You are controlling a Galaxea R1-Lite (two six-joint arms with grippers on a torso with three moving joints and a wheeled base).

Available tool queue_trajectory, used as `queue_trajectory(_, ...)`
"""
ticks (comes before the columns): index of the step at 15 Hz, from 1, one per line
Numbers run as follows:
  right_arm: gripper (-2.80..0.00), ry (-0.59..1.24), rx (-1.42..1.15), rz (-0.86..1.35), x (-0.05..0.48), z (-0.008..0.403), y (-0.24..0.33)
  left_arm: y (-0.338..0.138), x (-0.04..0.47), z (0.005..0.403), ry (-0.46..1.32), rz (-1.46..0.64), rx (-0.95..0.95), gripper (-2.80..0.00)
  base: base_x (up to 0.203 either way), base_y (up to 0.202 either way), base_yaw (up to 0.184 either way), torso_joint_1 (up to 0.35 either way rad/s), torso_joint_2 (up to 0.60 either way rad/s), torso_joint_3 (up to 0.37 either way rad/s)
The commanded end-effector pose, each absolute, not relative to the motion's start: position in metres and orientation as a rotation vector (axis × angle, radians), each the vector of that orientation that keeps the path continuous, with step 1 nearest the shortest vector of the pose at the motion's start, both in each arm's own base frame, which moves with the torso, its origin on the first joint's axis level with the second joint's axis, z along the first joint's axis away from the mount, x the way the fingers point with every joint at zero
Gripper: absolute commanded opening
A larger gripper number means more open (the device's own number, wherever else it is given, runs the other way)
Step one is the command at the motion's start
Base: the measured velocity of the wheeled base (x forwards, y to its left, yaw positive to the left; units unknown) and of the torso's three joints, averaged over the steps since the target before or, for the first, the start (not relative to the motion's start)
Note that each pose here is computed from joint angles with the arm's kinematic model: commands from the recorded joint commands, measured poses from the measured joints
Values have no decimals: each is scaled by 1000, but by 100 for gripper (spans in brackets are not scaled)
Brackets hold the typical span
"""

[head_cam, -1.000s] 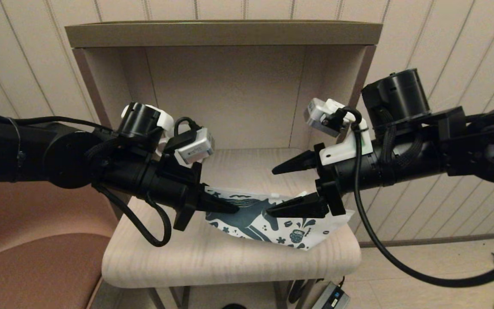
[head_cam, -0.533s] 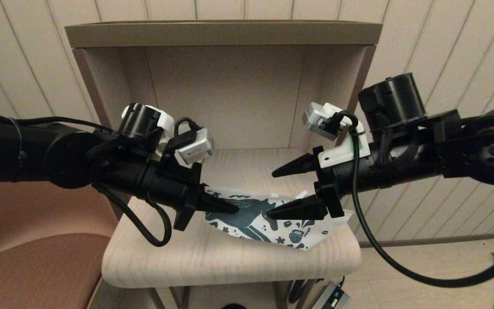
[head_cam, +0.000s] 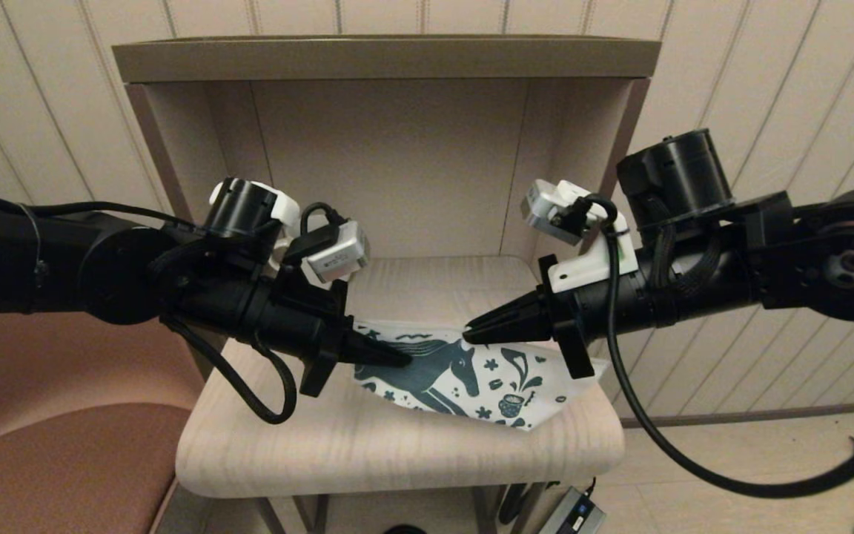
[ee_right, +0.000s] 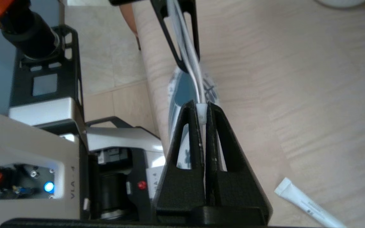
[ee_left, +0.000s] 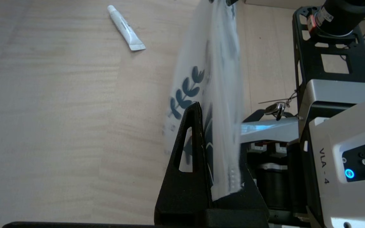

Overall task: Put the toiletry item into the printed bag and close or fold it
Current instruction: Open the storage bag

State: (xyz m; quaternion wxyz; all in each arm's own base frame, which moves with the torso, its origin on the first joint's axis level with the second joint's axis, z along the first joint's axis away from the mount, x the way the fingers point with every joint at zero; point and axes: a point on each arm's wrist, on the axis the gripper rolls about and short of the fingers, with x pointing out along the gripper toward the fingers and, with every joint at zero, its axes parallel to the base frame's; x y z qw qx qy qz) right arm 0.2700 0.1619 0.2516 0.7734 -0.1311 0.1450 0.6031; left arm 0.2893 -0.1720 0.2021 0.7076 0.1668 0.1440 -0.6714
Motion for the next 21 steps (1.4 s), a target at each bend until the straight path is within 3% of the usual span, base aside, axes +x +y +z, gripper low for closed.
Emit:
queue_trajectory(1, -280, 314, -285, 1315, 269, 251, 162, -172, 289, 202, 317, -1497, 371, -280, 0, 0, 0, 0, 0, 0)
queue_trajectory(21, -280, 361, -251, 1207, 251, 242, 114, -169, 292, 201, 321, -1487, 368, -280, 0, 0, 0, 0, 0, 0)
